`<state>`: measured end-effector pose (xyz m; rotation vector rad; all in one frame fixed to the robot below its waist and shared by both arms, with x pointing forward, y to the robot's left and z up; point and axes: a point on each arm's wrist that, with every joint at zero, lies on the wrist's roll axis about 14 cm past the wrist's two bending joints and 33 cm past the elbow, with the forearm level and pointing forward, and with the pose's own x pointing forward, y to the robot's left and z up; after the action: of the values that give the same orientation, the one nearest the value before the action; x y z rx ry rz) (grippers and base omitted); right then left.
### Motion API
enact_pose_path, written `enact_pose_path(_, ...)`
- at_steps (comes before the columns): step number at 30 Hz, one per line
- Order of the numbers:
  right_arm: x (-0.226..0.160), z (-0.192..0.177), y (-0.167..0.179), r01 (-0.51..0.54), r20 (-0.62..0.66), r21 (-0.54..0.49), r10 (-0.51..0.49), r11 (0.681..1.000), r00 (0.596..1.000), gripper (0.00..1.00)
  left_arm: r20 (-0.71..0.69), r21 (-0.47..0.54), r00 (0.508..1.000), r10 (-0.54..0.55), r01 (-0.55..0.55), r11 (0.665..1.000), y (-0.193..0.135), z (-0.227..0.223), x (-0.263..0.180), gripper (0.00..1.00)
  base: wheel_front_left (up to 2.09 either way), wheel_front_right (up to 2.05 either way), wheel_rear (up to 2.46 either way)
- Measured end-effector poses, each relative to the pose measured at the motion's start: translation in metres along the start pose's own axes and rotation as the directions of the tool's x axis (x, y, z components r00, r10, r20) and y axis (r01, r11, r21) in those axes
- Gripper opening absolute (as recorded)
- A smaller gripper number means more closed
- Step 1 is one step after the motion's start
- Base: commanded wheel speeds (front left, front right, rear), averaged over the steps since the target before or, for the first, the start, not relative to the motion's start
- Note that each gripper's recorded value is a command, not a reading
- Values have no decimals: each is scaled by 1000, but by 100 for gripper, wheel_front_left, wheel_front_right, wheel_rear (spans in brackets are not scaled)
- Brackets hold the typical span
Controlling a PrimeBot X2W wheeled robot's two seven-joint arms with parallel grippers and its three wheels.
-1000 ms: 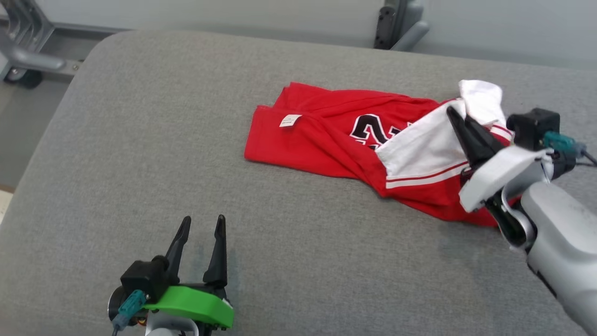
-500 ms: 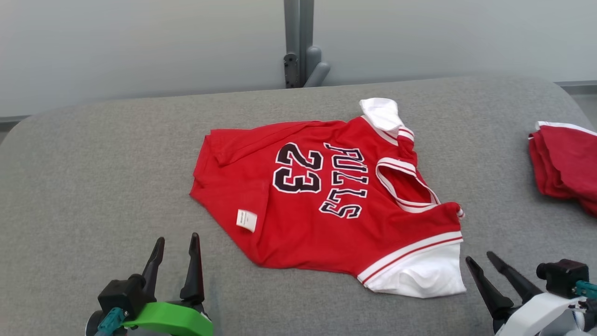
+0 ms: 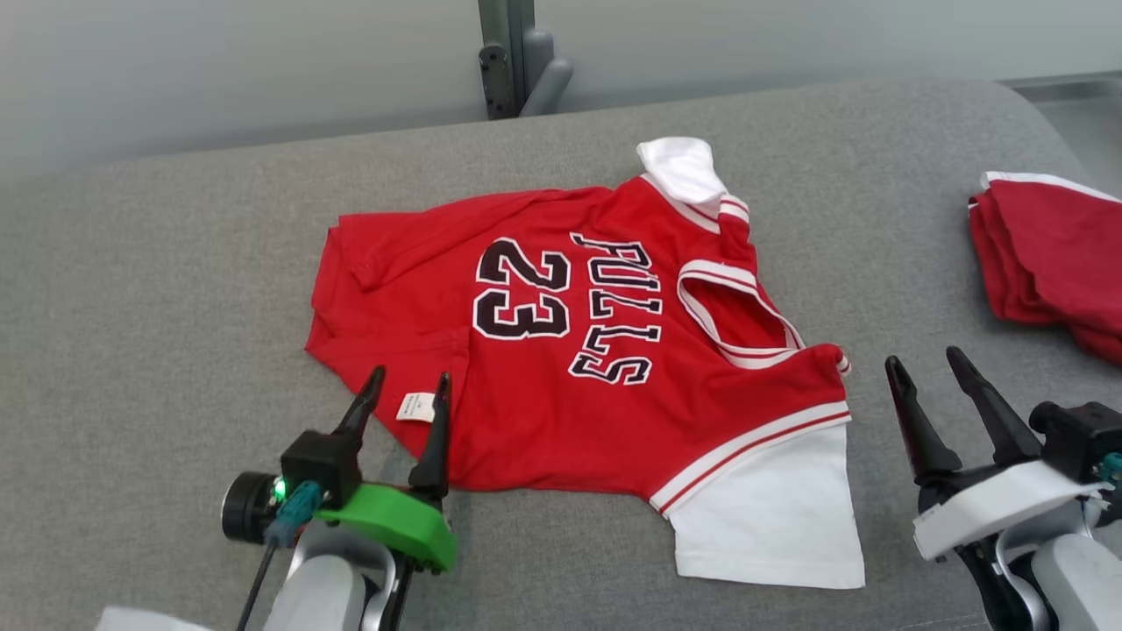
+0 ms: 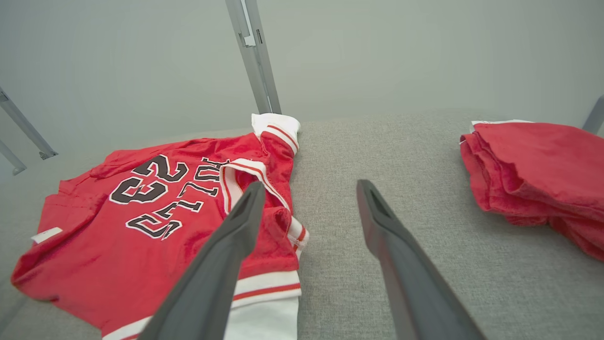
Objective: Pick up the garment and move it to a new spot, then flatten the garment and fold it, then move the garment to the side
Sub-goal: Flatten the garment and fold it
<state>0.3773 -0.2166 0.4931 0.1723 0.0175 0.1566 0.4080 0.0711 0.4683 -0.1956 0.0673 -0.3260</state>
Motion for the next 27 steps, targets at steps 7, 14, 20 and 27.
enact_pose_path(7,30,-19,11,-27,-37,14,28,1000,999,100,-222,93,974,39,-19,995,15,-67,25,100,0,0,0)
enact_pose_path(14,32,-29,-6,30,-60,17,-29,999,998,100,-305,105,950,68,-37,994,22,-94,40,0,0,0,0)
enact_pose_path(20,27,-30,-15,68,-61,28,-66,997,996,100,-255,62,963,83,-70,996,23,-82,41,0,0,0,0)
enact_pose_path(27,21,-34,-10,72,-69,57,-69,996,995,100,-73,-122,973,218,-225,967,50,-26,19,56,0,0,0)
